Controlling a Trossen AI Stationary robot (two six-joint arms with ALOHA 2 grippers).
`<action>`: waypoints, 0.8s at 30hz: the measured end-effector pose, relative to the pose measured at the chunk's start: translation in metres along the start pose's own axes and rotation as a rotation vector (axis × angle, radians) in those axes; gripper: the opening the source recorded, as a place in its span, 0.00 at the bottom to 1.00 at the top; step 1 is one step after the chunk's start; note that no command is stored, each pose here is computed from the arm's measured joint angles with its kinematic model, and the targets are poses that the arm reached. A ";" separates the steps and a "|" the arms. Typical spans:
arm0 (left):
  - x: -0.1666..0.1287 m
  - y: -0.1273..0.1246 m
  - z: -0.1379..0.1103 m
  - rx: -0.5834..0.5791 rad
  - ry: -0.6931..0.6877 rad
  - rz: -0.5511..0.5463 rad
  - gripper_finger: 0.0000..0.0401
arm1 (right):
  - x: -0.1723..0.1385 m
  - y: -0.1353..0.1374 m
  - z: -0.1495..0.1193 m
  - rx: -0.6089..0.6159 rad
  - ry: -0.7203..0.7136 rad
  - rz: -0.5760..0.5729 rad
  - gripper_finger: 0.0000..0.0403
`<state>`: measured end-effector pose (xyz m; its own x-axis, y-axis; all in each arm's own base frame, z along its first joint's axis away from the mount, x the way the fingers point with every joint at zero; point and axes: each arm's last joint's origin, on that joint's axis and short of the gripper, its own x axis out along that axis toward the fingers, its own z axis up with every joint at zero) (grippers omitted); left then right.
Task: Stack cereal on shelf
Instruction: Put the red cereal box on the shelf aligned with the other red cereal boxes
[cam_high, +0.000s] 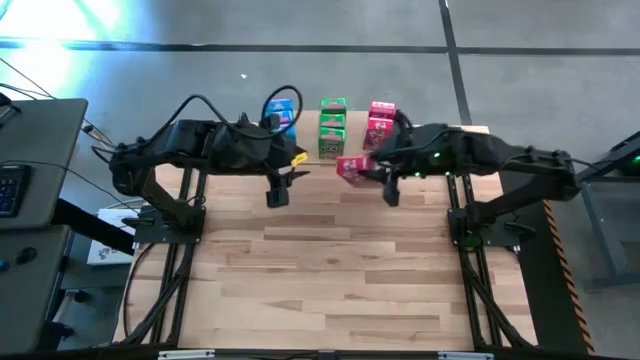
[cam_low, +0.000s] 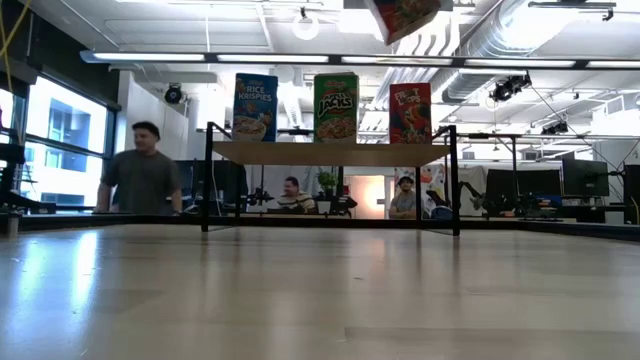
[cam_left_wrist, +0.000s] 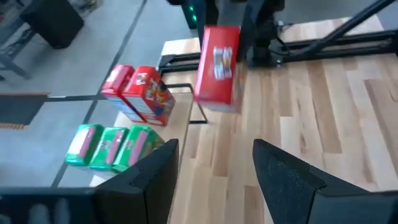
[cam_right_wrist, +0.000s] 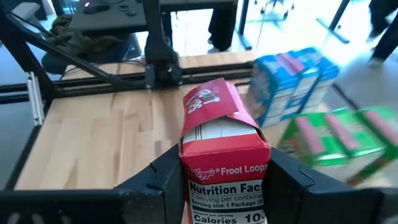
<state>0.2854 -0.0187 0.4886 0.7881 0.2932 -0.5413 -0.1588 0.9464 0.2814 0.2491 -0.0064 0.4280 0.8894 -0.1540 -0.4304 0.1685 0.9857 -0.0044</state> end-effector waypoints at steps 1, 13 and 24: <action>-0.001 0.001 0.000 -0.002 -0.005 0.009 0.49 | -0.005 -0.003 0.001 -0.016 -0.009 -0.008 0.38; -0.004 0.004 0.000 -0.051 -0.007 0.086 0.49 | -0.086 -0.036 -0.003 -0.132 -0.123 -0.103 0.38; -0.004 0.004 0.000 -0.108 -0.009 0.087 0.49 | -0.130 -0.046 -0.021 -0.122 -0.103 -0.124 0.38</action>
<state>0.2814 -0.0158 0.4919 0.7736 0.3742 -0.5113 -0.2896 0.9266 0.2399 0.1170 -0.0300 0.4650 0.9050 -0.2743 -0.3251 0.2321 0.9589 -0.1631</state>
